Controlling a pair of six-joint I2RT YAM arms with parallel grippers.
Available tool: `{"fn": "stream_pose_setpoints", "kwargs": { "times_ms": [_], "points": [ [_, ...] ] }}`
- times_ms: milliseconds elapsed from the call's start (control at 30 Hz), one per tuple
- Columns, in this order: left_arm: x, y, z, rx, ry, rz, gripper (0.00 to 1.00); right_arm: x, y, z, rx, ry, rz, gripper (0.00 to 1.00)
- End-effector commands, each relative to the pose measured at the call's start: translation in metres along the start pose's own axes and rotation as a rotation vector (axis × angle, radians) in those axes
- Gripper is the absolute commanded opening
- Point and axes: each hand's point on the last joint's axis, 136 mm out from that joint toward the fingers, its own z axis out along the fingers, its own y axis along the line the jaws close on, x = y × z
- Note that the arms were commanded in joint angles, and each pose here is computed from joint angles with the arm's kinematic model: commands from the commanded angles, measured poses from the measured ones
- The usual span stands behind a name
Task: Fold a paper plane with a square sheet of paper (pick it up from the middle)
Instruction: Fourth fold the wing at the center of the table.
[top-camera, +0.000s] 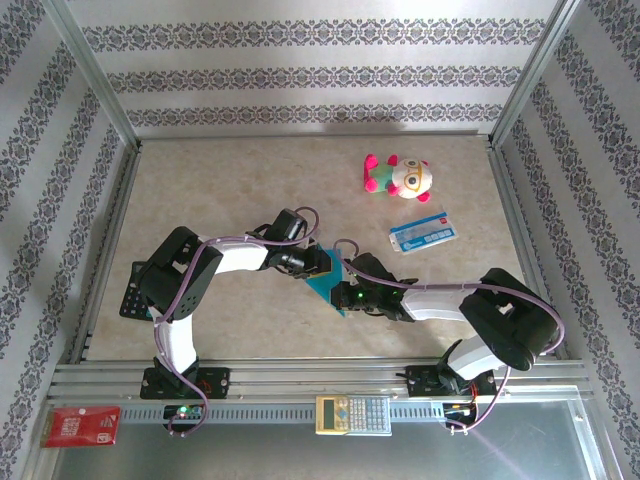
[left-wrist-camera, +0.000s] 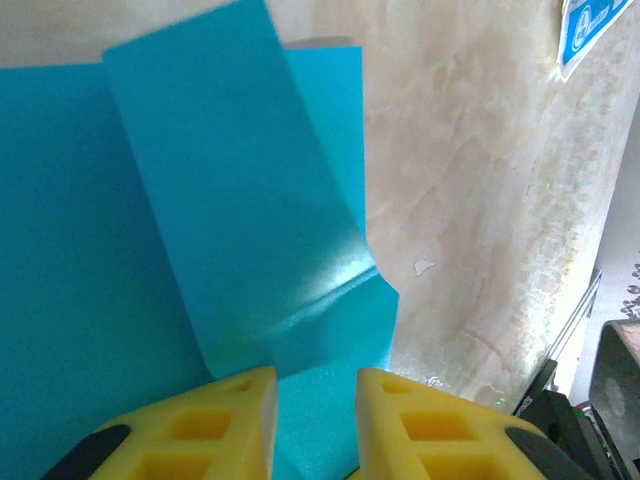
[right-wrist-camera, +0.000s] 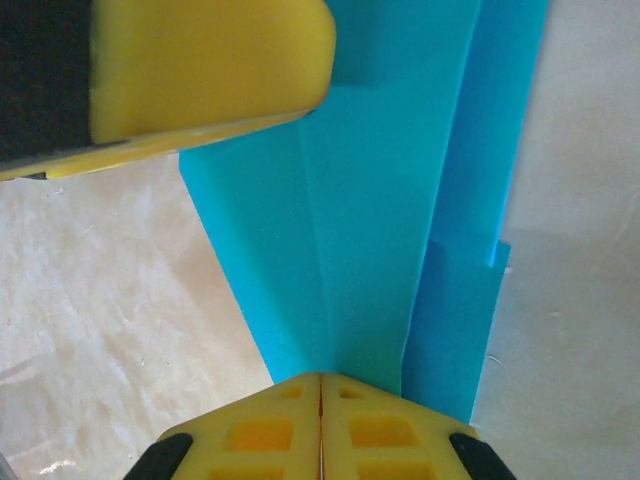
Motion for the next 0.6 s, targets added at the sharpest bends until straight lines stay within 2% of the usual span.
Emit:
{"fn": "stream_pose_setpoints", "kwargs": {
  "times_ms": [0, 200, 300, 467, 567],
  "points": [
    [0.003, 0.0, -0.001, -0.025, 0.002, 0.034, 0.3, -0.001, -0.01, -0.006, 0.04, -0.019, 0.019, 0.08],
    [0.0, -0.016, -0.011, 0.019, -0.016, 0.057, 0.35, -0.001, -0.013, -0.009, 0.027, -0.038, 0.046, 0.07],
    [0.002, -0.02, -0.015, 0.043, -0.031, 0.06, 0.36, -0.005, -0.006, -0.012, -0.024, -0.053, 0.05, 0.07],
    [0.007, -0.013, -0.012, 0.042, -0.028, 0.036, 0.36, -0.018, 0.003, -0.031, -0.108, -0.112, 0.048, 0.13],
    [0.007, -0.013, -0.012, 0.048, -0.031, 0.032, 0.36, -0.023, 0.002, -0.038, -0.098, -0.132, 0.043, 0.15]
  ]
}}
